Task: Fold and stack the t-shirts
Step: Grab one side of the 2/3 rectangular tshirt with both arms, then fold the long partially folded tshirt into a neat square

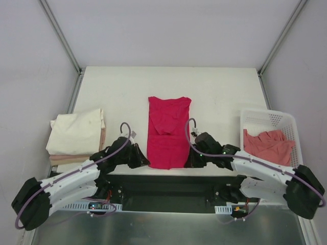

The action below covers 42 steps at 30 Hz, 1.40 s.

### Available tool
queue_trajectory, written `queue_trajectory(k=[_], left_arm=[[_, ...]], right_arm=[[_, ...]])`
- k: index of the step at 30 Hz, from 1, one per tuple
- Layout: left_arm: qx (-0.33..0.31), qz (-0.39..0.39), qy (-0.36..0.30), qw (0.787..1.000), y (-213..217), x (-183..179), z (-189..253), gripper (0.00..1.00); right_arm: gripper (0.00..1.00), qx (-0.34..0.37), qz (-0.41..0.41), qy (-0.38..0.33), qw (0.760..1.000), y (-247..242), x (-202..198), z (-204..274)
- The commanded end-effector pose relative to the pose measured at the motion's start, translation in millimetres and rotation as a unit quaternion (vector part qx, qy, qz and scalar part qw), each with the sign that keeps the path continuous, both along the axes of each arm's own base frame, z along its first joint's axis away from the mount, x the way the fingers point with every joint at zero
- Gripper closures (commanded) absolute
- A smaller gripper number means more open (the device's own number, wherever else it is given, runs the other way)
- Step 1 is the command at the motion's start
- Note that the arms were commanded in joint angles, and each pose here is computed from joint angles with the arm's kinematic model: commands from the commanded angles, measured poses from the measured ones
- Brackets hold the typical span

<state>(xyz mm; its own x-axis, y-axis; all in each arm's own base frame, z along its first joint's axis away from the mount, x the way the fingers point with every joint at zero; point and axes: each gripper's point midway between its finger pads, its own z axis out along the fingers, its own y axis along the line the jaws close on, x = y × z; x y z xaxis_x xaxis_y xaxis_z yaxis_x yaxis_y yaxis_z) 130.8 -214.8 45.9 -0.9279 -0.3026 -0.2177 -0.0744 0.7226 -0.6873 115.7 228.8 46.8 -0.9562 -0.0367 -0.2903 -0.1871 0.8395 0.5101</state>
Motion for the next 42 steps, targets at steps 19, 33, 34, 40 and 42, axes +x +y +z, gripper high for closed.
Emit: queue_trajectory(k=[19,33,34,40,42], left_arm=[[-0.010,0.066,-0.213,0.975,1,76,156,1.00],[0.049,0.103,-0.225,0.968,21,162,176,1.00],[0.055,0.103,-0.221,0.968,19,171,175,1.00],[0.081,0.113,-0.204,0.969,23,206,162,1.00],[0.082,0.114,-0.205,0.969,23,217,164,1.00]], right_arm=[[0.99,-0.007,-0.094,-0.224,0.970,-39,79,152],[0.99,0.034,-0.101,-0.198,0.974,-29,165,182],[0.99,0.038,-0.103,-0.200,0.974,-29,170,186],[0.99,0.043,-0.111,-0.175,0.977,-30,200,175],[0.99,0.045,-0.115,-0.164,0.979,-31,213,170]])
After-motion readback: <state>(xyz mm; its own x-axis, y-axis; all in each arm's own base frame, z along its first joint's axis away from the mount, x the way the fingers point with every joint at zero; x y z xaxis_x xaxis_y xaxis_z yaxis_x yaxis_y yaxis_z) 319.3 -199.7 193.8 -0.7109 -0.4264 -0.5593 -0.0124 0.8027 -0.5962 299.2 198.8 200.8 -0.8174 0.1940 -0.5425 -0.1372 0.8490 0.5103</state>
